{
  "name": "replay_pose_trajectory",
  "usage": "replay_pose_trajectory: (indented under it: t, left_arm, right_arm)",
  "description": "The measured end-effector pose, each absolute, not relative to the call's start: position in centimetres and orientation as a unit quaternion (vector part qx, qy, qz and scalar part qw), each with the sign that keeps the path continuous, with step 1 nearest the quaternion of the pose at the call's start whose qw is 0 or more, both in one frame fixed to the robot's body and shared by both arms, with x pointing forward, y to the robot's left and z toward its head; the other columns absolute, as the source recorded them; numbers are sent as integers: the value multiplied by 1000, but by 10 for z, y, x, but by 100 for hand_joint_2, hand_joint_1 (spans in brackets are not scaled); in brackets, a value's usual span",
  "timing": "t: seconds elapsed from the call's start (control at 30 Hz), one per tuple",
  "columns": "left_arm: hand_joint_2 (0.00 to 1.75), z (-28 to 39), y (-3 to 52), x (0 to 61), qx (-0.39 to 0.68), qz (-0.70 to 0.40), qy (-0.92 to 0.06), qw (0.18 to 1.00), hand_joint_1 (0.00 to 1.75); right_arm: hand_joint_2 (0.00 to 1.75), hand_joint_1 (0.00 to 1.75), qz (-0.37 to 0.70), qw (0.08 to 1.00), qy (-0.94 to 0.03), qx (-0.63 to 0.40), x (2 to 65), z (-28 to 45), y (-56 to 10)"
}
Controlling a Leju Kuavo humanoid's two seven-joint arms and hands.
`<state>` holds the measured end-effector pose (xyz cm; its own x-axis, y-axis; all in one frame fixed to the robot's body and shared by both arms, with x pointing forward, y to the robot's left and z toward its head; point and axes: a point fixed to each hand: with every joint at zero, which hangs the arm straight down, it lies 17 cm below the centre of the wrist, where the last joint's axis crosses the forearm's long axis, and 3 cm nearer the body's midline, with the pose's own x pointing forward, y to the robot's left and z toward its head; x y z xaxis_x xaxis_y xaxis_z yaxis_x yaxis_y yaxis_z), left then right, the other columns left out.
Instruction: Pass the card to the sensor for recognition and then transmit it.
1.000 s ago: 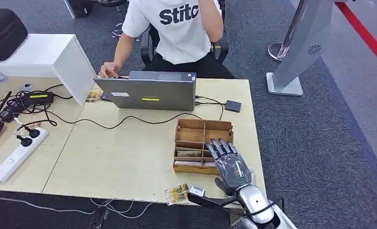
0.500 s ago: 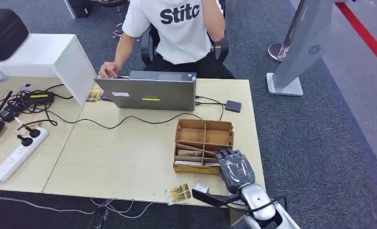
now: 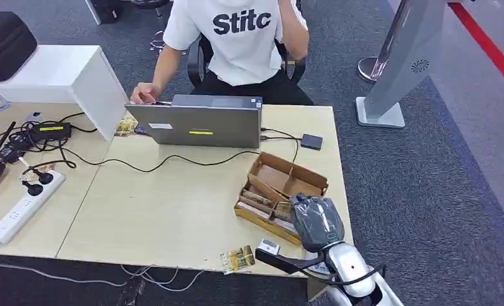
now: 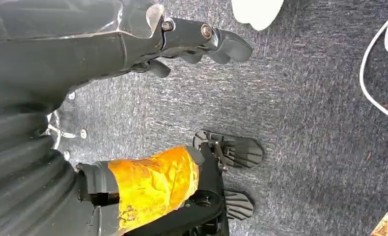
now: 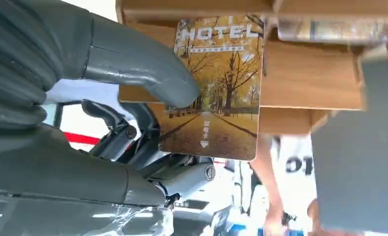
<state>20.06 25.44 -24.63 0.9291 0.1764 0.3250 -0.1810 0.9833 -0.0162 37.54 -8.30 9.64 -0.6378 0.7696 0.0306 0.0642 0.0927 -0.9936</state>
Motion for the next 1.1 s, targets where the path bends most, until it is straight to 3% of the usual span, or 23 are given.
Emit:
replay_pose_trajectory:
  t: [0.37, 1.1]
  left_arm:
    - [175, -246, 253, 200, 6, 91, -164, 982, 0]
    - [175, -246, 250, 202, 5, 80, -164, 983, 0]
  right_arm:
    - [175, 175, 524, 268, -741, -324, 379, 176, -74]
    - [175, 175, 527, 299, -751, -263, 399, 192, -43]
